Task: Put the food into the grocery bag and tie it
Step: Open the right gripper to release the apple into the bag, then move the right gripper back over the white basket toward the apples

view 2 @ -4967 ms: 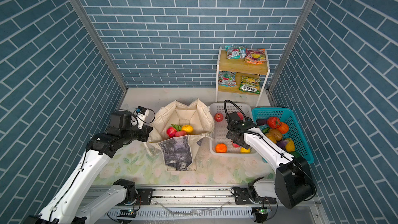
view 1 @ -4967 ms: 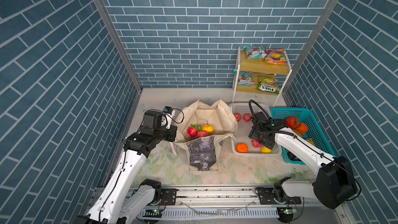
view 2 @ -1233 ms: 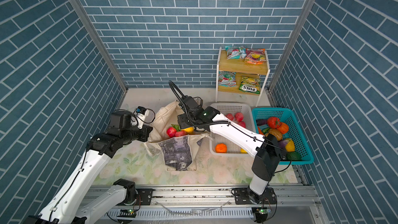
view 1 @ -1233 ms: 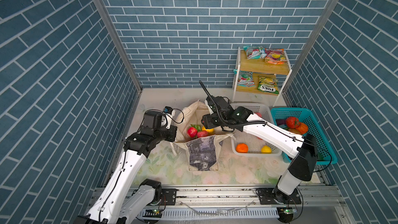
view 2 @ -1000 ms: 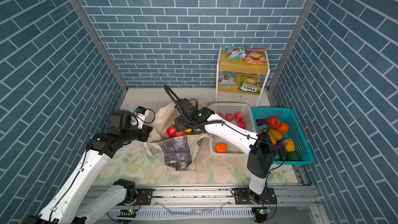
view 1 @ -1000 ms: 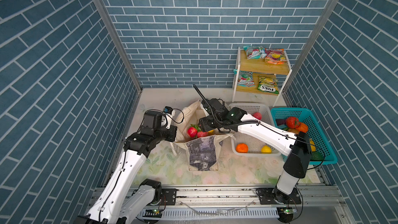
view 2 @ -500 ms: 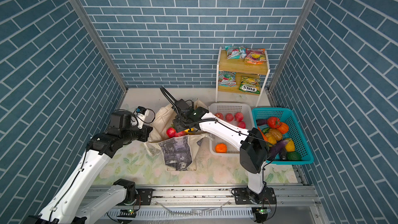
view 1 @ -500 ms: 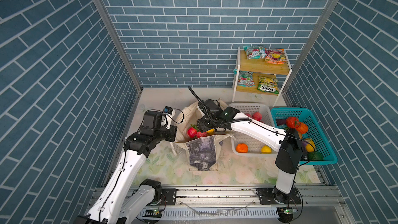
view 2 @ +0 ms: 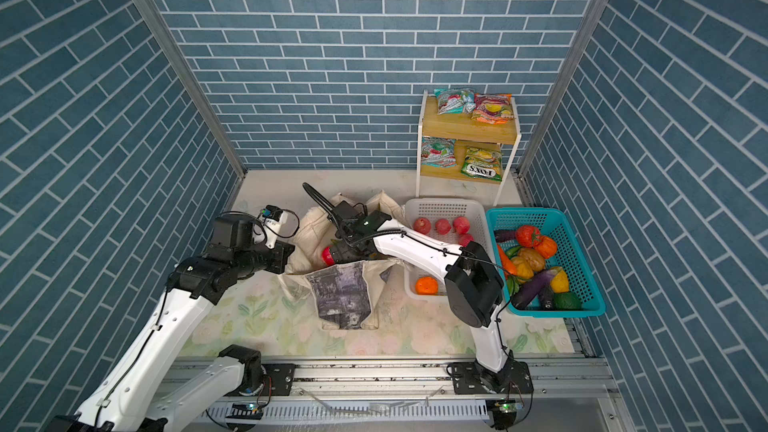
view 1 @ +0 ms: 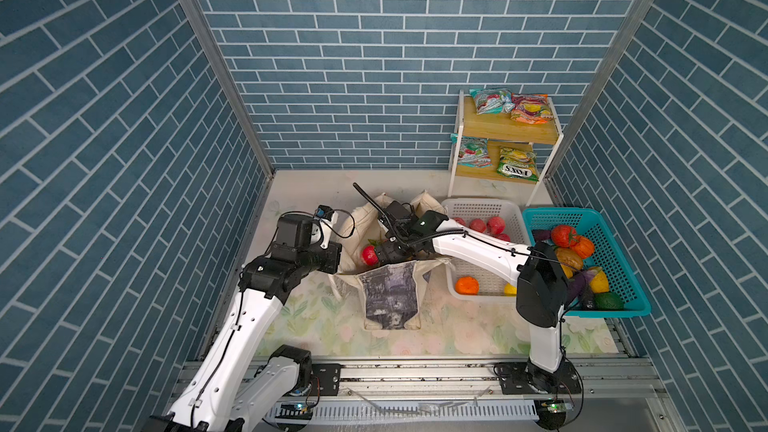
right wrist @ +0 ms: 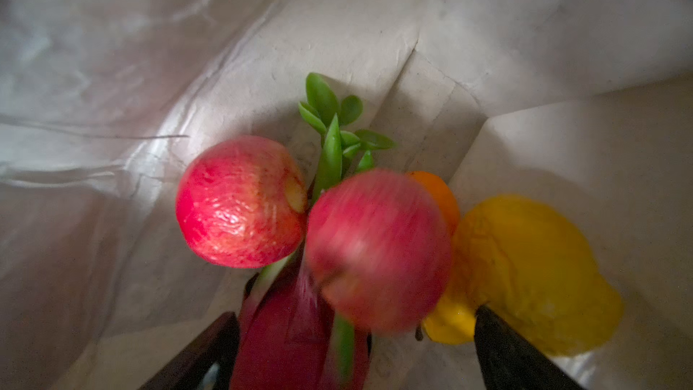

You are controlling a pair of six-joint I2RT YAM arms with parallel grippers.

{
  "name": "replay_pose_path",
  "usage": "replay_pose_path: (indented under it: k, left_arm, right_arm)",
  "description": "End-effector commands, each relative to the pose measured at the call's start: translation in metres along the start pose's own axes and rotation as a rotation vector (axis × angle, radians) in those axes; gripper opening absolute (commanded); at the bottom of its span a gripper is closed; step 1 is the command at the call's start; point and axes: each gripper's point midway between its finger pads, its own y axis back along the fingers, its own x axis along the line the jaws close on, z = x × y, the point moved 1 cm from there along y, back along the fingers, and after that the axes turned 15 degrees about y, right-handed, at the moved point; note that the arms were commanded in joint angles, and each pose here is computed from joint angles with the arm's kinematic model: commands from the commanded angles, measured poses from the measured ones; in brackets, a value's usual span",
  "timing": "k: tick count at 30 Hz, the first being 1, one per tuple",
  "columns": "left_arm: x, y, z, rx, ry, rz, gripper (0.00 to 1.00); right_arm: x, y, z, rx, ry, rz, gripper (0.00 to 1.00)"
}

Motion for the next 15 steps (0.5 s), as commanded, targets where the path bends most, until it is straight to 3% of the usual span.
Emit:
replay_pose_path:
  k: [1, 8, 15]
  left_arm:
    - [-0.001, 0.002, 0.004, -0.029, -0.002, -0.007, 0.0]
    - [0.0, 0.002, 0.004, -0.029, -0.002, -0.006, 0.0]
    - [0.0, 0.002, 0.004, -0.029, -0.001, -0.004, 0.0]
  right_arm:
    - [-0.003, 0.014, 0.002, -0.008, 0.034, -0.026, 0.99]
    - [-0.008, 0.065, 0.033, -0.15, 0.047, -0.053, 0.99]
    - [-0.026, 0.161, 0.069, -0.419, 0.044, -0.147, 0.99]
